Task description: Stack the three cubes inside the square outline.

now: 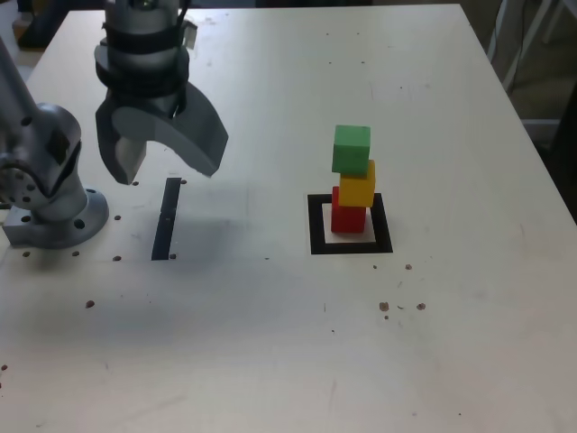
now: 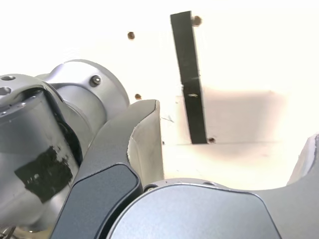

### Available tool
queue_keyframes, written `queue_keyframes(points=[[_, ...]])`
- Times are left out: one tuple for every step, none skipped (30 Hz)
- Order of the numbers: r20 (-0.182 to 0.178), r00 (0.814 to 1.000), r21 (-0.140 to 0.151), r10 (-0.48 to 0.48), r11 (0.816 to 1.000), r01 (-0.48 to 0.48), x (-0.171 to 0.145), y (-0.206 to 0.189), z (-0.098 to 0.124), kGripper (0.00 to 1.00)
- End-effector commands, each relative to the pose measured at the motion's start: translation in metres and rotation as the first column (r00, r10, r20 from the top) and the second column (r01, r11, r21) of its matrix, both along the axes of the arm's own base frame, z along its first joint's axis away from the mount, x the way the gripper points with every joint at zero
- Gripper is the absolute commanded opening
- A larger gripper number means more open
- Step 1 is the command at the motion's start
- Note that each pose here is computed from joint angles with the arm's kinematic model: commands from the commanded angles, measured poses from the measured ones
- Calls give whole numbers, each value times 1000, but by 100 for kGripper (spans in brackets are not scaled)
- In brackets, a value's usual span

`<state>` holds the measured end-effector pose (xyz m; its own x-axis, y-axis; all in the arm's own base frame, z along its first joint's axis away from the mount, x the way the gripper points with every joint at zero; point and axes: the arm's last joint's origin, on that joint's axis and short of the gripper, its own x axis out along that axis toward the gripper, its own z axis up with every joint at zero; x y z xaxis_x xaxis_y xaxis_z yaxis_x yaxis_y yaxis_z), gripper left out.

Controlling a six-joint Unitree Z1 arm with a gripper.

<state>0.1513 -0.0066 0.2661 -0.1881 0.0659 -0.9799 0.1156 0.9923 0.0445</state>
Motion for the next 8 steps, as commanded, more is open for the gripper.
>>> queue_keyframes(points=[[2, 1000, 0, 4, 1000, -4, -3, 0, -4, 100], [-2, 1000, 0, 6, 1000, -6, -5, 0, -7, 100], [-6, 1000, -1, 8, 1000, -8, -6, 0, -9, 100], [-11, 1000, -3, 10, 1000, -10, -8, 0, -12, 99], [-16, 1000, -4, 12, 1000, -12, -9, 0, -14, 99], [-22, 1000, -6, 14, 1000, -15, -11, 0, -17, 99], [-31, 999, -11, 18, 1000, -18, -13, 0, -20, 99], [-35, 999, -14, 19, 1000, -19, -14, 0, -21, 99]])
